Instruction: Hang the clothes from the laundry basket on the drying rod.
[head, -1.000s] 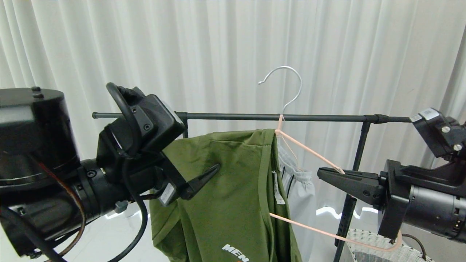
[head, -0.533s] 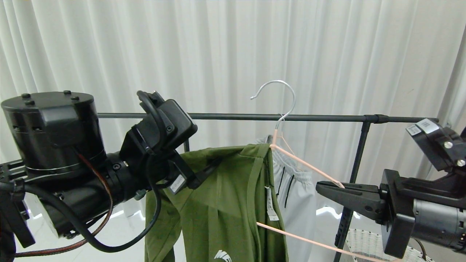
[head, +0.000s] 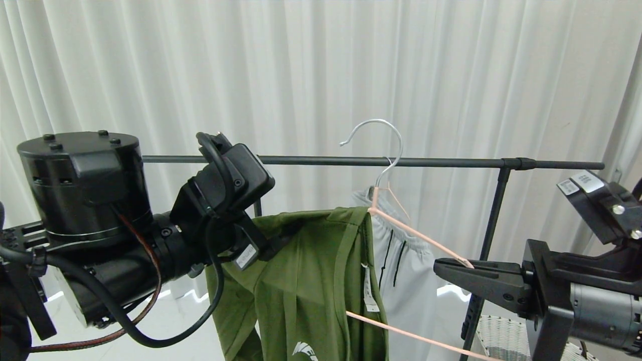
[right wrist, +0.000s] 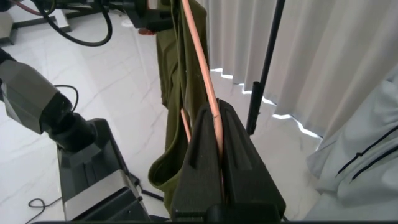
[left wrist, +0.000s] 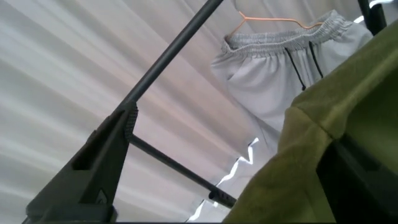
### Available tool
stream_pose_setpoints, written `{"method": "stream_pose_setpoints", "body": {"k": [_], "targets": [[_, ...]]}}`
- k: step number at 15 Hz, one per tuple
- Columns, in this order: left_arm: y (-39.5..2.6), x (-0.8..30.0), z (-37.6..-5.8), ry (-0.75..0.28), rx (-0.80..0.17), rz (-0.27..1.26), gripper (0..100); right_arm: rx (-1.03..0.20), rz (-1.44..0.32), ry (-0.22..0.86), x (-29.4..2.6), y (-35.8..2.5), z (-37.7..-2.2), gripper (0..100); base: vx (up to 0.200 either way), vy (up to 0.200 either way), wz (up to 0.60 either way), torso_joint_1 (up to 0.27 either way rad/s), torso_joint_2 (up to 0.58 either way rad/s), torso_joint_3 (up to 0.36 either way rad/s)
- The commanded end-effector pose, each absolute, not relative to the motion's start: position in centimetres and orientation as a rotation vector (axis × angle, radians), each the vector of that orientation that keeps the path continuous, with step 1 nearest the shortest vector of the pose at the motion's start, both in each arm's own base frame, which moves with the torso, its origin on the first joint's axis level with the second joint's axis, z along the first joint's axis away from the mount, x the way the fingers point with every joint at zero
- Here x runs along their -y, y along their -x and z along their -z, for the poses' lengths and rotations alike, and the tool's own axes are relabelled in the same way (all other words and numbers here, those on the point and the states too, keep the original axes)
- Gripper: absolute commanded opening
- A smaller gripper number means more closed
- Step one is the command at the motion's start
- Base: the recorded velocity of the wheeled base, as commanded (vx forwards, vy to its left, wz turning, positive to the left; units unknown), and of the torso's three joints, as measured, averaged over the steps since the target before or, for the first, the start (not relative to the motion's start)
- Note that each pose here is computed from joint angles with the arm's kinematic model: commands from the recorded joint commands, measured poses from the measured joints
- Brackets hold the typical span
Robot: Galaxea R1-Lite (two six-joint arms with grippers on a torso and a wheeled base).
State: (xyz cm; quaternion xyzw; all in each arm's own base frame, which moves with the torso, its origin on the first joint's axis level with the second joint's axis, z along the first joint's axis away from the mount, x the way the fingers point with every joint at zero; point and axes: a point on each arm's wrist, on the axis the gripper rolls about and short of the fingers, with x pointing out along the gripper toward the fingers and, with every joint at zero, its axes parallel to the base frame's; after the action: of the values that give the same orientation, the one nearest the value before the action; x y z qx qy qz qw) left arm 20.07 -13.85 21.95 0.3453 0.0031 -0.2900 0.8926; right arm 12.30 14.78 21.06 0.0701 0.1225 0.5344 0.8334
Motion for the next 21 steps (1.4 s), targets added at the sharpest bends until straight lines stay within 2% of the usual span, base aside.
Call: {"method": "stream_pose_setpoints", "body": {"k": [1,7,11,13,14,18,21], "targets": [[-20.1,13.9,-21.9,-0.718,-0.007,0.601,0,-0.268,-1.132,-0.146,-14.8,-12.2,-20.8,0,0.0,0.0,0.0,0.0,0.0,0.0],[-19.7,13.7,-21.5,-0.719,-0.016,0.606,0,-0.257,-1.118,-0.15,-14.7,-12.3,-21.0,0,0.0,0.0,0.0,0.0,0.0,0.0],[-19.9,13.8,-21.5,-0.699,0.049,0.585,0,-0.261,-1.119,-0.151,-14.8,-12.4,-21.0,0,0.0,0.0,0.0,0.0,0.0,0.0],[-19.9,13.8,-21.4,-0.698,0.047,0.586,0,-0.263,-1.119,-0.151,-14.8,-12.4,-21.0,0,0.0,0.0,0.0,0.0,0.0,0.0],[-19.9,13.8,-21.4,-0.698,0.047,0.586,0,-0.263,-1.117,-0.151,-14.8,-12.4,-21.0,100,0.0,0.0,0.0,0.0,0.0,0.0],[-19.9,13.4,-21.0,-0.708,0.024,0.55,0,-0.222,-1.041,-0.153,-13.5,-13.3,-21.5,100,0.0,0.0,0.0,0.0,0.0,0.0],[-20.0,13.0,-20.9,-0.718,-0.023,0.416,0,-0.216,-0.939,-0.12,-12.1,-14.7,-21.4,100,0.0,0.0,0.0,0.0,0.0,0.0]]}}
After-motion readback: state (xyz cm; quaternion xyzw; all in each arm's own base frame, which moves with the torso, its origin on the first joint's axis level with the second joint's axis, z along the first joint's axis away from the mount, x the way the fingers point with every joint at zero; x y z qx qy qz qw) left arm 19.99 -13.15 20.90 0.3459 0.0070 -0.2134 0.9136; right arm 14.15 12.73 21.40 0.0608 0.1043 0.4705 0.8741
